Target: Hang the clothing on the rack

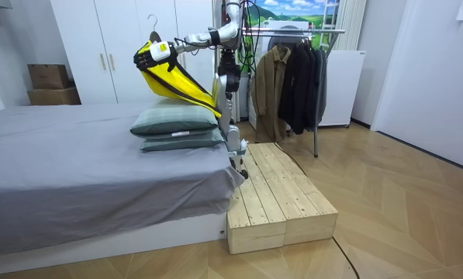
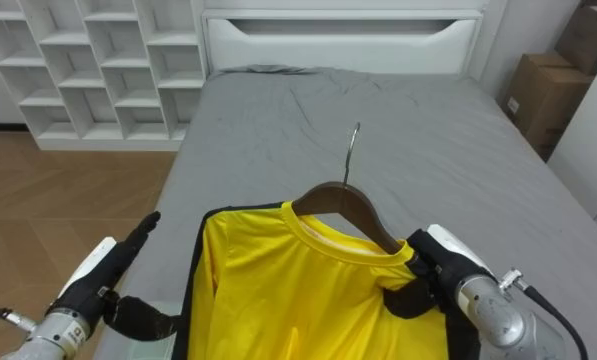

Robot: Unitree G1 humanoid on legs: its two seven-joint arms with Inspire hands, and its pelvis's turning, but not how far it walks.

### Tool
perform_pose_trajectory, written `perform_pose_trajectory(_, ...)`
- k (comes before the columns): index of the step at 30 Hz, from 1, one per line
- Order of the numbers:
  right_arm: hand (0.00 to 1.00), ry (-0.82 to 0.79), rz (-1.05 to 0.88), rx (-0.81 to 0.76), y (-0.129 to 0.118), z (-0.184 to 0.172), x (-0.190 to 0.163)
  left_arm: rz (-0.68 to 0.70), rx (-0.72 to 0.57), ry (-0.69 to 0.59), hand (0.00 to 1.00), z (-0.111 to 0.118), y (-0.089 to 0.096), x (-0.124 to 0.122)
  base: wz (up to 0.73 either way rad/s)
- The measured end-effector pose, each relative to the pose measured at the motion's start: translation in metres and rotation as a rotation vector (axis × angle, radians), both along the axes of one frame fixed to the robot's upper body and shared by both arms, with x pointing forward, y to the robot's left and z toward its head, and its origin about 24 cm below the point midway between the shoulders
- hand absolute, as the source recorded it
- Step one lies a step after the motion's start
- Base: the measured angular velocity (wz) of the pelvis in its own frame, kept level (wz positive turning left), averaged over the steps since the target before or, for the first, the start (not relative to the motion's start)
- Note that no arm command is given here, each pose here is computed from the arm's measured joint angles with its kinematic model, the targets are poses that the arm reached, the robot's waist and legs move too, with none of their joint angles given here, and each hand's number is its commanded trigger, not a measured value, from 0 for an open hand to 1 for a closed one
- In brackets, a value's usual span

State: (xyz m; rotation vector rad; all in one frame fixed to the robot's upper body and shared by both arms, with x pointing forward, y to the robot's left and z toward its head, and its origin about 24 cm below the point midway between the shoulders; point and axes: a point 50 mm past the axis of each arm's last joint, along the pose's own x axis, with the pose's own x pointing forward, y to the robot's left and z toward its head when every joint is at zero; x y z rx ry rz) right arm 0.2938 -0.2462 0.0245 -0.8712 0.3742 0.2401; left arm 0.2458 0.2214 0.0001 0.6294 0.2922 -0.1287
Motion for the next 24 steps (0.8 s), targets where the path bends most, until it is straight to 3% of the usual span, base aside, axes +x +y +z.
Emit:
perform_pose_trajectory(8, 1.0, -0.056, -0.017, -0.009, -0.008, 0.015, 0.002, 0.109, 0.003, 0.193, 0.0, -0.041, 0.026, -0.025, 0.0)
perform_pose_trajectory(16, 1.0, -0.157, -0.006, -0.037, -0.008, 0.037, 0.003, 0.366, -0.031, 0.531, 0.0, -0.106, 0.064, -0.102, -0.01)
perform_pose_trajectory(24, 1.0, -0.255, -0.073, -0.044, -0.021, 0.055, -0.004, 0.65, -0.053, 0.658, 0.0, -0.128, 0.087, -0.167, 0.0)
